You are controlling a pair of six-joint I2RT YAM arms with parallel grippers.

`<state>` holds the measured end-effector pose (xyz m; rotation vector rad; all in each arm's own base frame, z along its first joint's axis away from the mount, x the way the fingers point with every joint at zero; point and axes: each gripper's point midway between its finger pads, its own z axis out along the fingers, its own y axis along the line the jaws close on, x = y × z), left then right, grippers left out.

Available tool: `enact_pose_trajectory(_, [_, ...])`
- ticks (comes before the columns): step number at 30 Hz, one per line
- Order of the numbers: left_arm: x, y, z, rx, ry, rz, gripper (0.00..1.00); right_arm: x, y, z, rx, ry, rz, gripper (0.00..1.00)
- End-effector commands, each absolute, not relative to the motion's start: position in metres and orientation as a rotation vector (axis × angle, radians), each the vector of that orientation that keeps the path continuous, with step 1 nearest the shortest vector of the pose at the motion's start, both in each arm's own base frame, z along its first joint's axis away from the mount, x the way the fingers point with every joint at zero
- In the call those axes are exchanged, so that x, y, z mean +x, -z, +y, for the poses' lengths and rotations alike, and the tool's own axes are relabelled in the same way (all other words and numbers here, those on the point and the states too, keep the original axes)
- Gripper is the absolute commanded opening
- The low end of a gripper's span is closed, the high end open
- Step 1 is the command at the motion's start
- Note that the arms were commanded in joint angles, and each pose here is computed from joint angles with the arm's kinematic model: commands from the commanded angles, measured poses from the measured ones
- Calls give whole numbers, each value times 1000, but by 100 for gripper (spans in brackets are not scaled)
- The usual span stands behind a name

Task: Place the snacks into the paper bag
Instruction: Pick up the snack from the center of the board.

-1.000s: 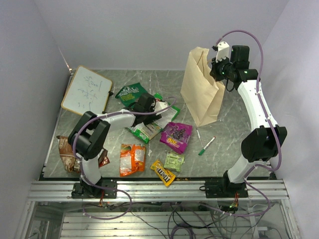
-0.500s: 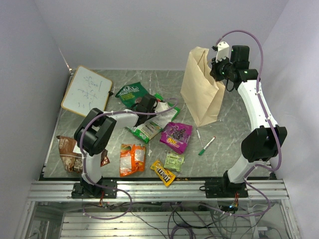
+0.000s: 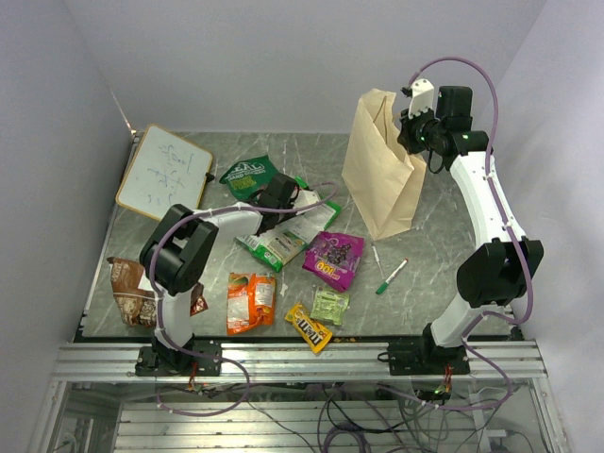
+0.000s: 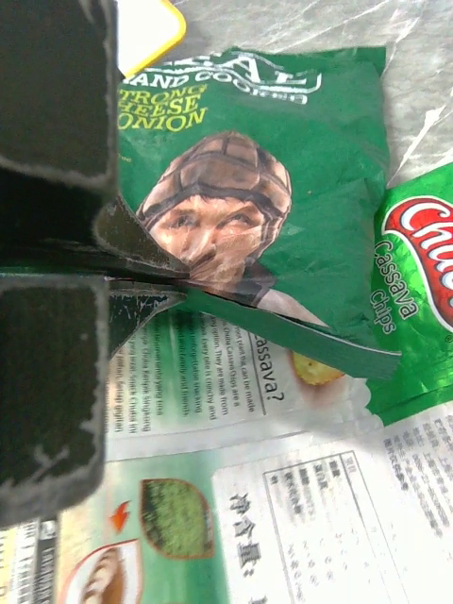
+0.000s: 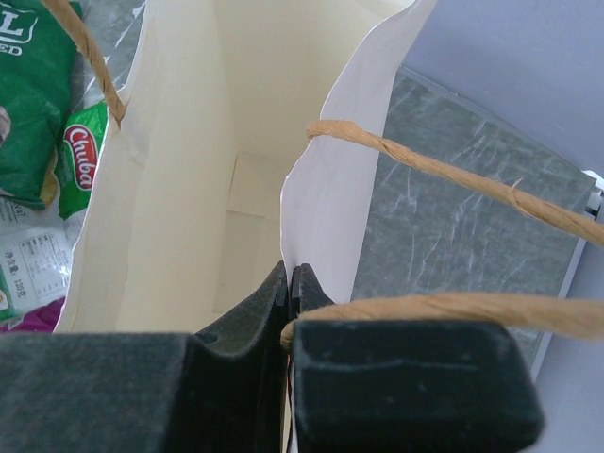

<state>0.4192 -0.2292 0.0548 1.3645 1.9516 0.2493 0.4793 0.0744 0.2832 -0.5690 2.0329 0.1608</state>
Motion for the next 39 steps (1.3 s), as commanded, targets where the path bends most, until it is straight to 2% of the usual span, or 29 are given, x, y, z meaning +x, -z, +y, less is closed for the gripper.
enact_pose_trajectory(1, [412,-116,-232,1359,-198,1915,7,472,-282,78,-592,-172,2043,0])
enact_pose_trajectory(7, [406,-183,-217,1353,-273,1821,7,478,-294,82,-637,-83,2016,0])
enact_pose_trajectory(18, [401,-295,-194,1216,-374,1630,7,490,-352,92,-737,80,1848,0])
enact_pose_trajectory(31, [390,-405,-164,1170,-451,1493,7,485,-330,112,-859,152,1823,0])
enact_pose_trajectory(39, [358,-493,-185,1192,-289,1285,7,476,-322,118,-874,104,1820,0])
